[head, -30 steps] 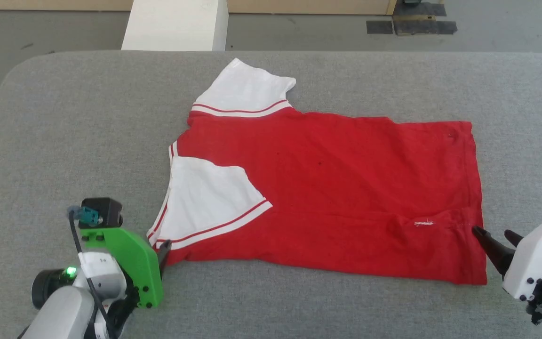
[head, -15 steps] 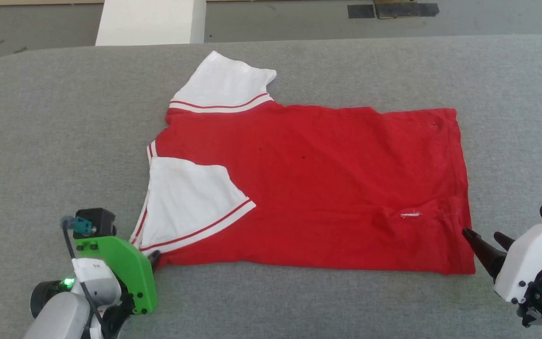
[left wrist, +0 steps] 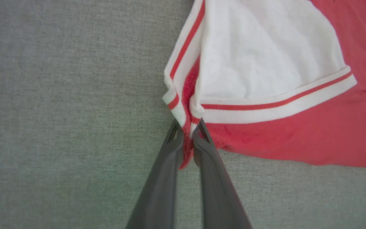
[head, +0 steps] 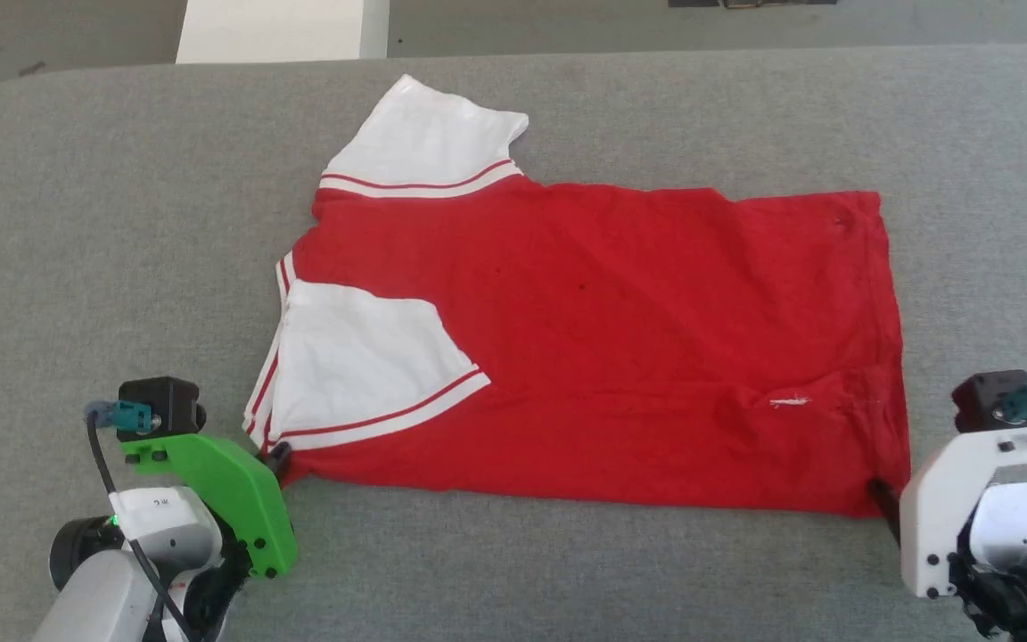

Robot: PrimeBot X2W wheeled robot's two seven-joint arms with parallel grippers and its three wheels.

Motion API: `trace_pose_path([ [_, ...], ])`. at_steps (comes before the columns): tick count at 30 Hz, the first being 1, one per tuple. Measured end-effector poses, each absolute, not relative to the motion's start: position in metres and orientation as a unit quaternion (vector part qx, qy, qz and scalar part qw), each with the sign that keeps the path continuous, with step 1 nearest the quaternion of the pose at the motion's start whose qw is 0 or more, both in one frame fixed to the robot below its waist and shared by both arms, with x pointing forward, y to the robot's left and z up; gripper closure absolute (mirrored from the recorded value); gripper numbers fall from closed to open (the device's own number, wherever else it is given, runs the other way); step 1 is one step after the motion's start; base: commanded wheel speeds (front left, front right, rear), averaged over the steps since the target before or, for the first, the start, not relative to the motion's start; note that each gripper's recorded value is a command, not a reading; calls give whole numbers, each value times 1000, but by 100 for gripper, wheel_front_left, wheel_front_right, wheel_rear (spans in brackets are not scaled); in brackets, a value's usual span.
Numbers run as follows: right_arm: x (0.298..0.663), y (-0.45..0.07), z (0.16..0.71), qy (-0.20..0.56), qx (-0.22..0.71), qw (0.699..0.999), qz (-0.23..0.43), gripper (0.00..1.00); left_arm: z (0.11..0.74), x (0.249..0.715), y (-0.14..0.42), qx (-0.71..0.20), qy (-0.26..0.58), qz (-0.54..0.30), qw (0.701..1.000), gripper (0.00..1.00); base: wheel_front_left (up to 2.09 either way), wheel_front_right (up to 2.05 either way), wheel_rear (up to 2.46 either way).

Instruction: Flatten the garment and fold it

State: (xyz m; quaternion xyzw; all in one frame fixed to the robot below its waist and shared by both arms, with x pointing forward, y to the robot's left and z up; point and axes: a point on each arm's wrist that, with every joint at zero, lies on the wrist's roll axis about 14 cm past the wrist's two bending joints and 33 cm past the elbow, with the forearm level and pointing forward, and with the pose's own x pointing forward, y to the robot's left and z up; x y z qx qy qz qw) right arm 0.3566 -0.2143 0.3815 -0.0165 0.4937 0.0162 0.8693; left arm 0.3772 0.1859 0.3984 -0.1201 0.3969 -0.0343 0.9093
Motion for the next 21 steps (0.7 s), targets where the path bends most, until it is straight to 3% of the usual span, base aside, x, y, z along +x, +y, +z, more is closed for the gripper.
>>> trace_pose_path([
  [9,370,-193,362,508,-42,859,50,0,395,372,191,-127,402,-26,906,100,0,0,0],
  [10,370,-192,362,508,-42,859,51,68,395,372,191,-127,402,-25,906,100,0,0,0],
  [11,370,-192,363,508,-40,859,52,100,396,372,191,-128,401,-25,907,100,0,0,0],
  [21,380,-210,408,463,-18,885,44,100,426,364,193,-152,361,-19,920,100,0,0,0],
])
